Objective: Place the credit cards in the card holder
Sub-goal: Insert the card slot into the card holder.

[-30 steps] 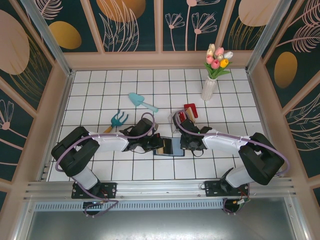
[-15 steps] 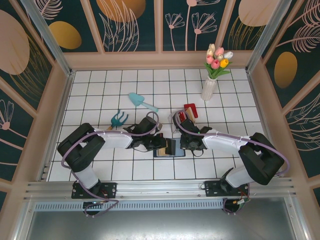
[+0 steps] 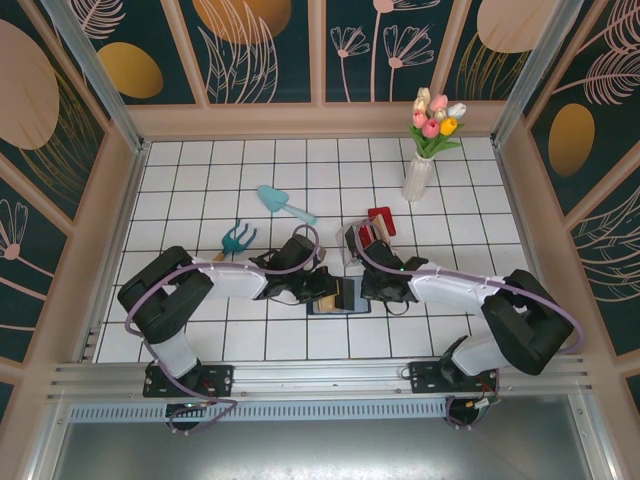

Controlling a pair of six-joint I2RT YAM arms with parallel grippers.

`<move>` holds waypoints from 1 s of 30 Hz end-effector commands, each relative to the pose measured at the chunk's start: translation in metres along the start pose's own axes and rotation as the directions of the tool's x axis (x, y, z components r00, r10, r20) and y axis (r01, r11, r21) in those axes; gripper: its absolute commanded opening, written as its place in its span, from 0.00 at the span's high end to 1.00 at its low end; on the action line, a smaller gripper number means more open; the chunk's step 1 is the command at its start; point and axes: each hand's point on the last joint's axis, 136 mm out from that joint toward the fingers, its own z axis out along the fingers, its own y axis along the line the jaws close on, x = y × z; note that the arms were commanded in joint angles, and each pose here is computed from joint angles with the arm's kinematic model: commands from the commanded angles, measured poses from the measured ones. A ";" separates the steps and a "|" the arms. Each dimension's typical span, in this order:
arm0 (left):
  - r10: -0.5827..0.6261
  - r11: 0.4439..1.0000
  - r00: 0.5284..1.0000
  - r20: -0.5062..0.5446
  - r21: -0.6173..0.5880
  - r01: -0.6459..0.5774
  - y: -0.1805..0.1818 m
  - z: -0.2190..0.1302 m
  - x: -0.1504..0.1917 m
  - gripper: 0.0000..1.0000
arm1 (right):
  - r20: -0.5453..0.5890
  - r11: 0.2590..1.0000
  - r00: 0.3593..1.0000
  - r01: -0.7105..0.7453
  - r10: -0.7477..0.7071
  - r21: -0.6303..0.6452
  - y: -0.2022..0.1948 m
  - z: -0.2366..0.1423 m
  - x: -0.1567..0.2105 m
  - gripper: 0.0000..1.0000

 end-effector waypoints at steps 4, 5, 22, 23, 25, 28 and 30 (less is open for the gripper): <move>-0.018 0.999 0.999 0.027 -0.044 0.019 0.003 0.011 0.003 0.88 | -0.073 0.995 0.995 -0.071 0.065 -0.074 0.008 0.002 0.019 0.95; -0.028 0.999 0.999 0.038 -0.039 0.029 0.004 0.010 0.002 0.87 | -0.075 0.994 0.994 -0.080 0.074 -0.073 0.007 0.002 0.020 0.95; 0.078 0.997 0.997 0.003 0.003 -0.078 -0.025 0.015 0.008 0.66 | -0.093 0.981 0.984 -0.164 0.155 -0.103 0.005 0.001 0.028 0.96; 0.093 0.996 0.996 -0.009 -0.003 -0.093 -0.026 0.016 0.010 0.66 | -0.093 0.982 0.984 -0.163 0.154 -0.101 0.005 0.001 0.028 0.96; 0.121 0.993 0.992 -0.019 -0.005 -0.122 -0.028 0.017 0.012 0.65 | -0.091 0.982 0.984 -0.160 0.151 -0.097 0.005 0.001 0.028 0.96; 0.127 0.992 0.992 -0.027 -0.022 -0.128 -0.024 0.017 0.014 0.65 | -0.088 0.983 0.985 -0.158 0.150 -0.093 0.004 0.001 0.028 0.96; 0.121 0.991 0.992 -0.022 -0.062 -0.122 -0.015 0.015 0.014 0.65 | -0.085 0.985 0.985 -0.157 0.150 -0.077 0.000 0.001 0.028 0.96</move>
